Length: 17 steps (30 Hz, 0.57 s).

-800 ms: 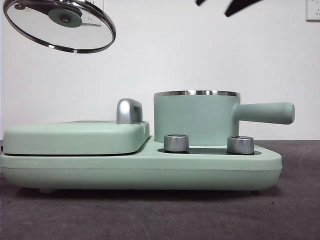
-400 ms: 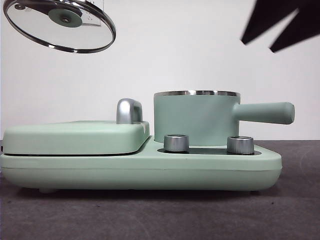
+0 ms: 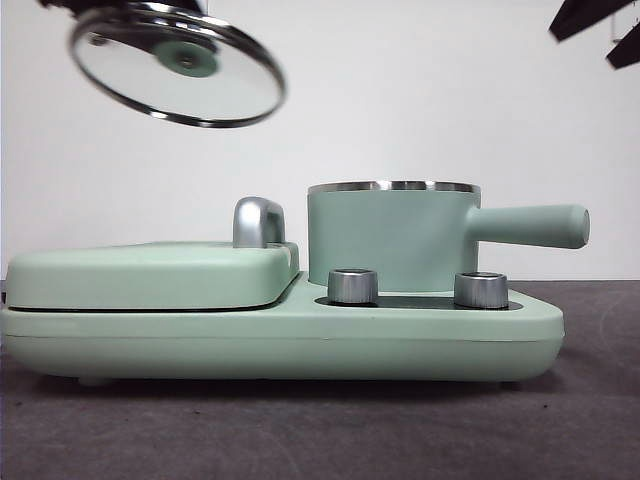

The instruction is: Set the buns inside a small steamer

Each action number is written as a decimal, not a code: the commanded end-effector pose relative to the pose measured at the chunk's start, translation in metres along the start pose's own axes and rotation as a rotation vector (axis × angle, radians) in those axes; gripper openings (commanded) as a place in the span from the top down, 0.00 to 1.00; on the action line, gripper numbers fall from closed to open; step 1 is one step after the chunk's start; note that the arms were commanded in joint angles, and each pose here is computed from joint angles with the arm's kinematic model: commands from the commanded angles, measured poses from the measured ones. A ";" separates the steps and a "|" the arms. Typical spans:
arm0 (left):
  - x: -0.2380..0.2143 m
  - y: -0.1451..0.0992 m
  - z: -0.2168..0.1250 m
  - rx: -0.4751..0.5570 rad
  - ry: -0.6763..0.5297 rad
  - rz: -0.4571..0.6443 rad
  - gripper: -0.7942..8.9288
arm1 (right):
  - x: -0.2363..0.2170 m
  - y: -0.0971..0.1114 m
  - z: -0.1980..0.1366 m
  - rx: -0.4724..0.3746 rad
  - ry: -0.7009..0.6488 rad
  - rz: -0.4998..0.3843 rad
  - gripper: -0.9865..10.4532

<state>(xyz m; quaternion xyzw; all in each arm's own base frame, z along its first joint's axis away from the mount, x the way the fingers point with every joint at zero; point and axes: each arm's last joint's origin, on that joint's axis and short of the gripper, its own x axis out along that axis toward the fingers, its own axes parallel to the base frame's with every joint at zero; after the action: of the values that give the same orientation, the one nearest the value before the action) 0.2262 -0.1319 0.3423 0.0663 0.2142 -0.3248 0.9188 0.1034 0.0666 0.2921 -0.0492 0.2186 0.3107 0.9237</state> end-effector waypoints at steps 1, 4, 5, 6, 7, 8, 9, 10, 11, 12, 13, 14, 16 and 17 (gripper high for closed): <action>0.015 -0.009 0.009 0.029 -0.070 -0.038 0.91 | -0.005 0.001 0.002 0.021 -0.027 0.001 0.59; 0.033 -0.017 0.010 0.052 -0.105 -0.071 0.91 | -0.008 0.001 0.002 0.020 -0.042 0.001 0.59; 0.040 -0.020 0.011 0.061 -0.117 -0.079 0.91 | -0.008 0.001 0.002 0.020 -0.043 0.000 0.59; 0.047 -0.022 0.011 0.067 -0.133 -0.087 0.91 | -0.008 0.001 0.002 0.022 -0.043 -0.002 0.59; 0.053 -0.024 0.011 0.071 -0.144 -0.093 0.91 | -0.008 0.001 0.002 0.026 -0.043 -0.005 0.59; 0.060 -0.026 0.010 0.075 -0.158 -0.099 0.91 | -0.008 0.001 0.002 0.031 -0.042 -0.009 0.59; 0.067 -0.028 0.010 0.079 -0.169 -0.106 0.91 | -0.008 0.001 0.002 0.031 -0.041 -0.009 0.59; 0.072 -0.029 0.010 0.082 -0.179 -0.110 0.91 | -0.008 0.001 0.002 0.031 -0.041 -0.010 0.59; 0.077 -0.031 0.009 0.085 -0.188 -0.116 0.91 | -0.008 0.001 0.002 0.031 -0.041 -0.010 0.59; 0.083 -0.033 0.008 0.088 -0.199 -0.123 0.91 | -0.008 0.001 0.002 0.031 -0.041 -0.010 0.59; 0.087 -0.036 0.008 0.092 -0.208 -0.129 0.91 | -0.008 0.001 0.002 0.031 -0.041 -0.014 0.59; 0.092 -0.038 0.007 0.095 -0.219 -0.136 0.91 | -0.008 0.001 0.002 0.031 -0.041 -0.017 0.59; 0.100 -0.043 0.007 0.103 -0.239 -0.147 0.91 | -0.008 0.001 0.002 0.031 -0.040 -0.017 0.59; 0.105 -0.045 0.007 0.107 -0.247 -0.155 0.91 | -0.008 0.001 0.002 0.031 -0.040 -0.018 0.59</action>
<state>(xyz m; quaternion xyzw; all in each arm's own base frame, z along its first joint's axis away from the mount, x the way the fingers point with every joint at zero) 0.2716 -0.2217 0.2953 0.0600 0.1139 -0.4039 0.9057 0.0979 0.0625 0.2953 -0.0359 0.2065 0.2987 0.9310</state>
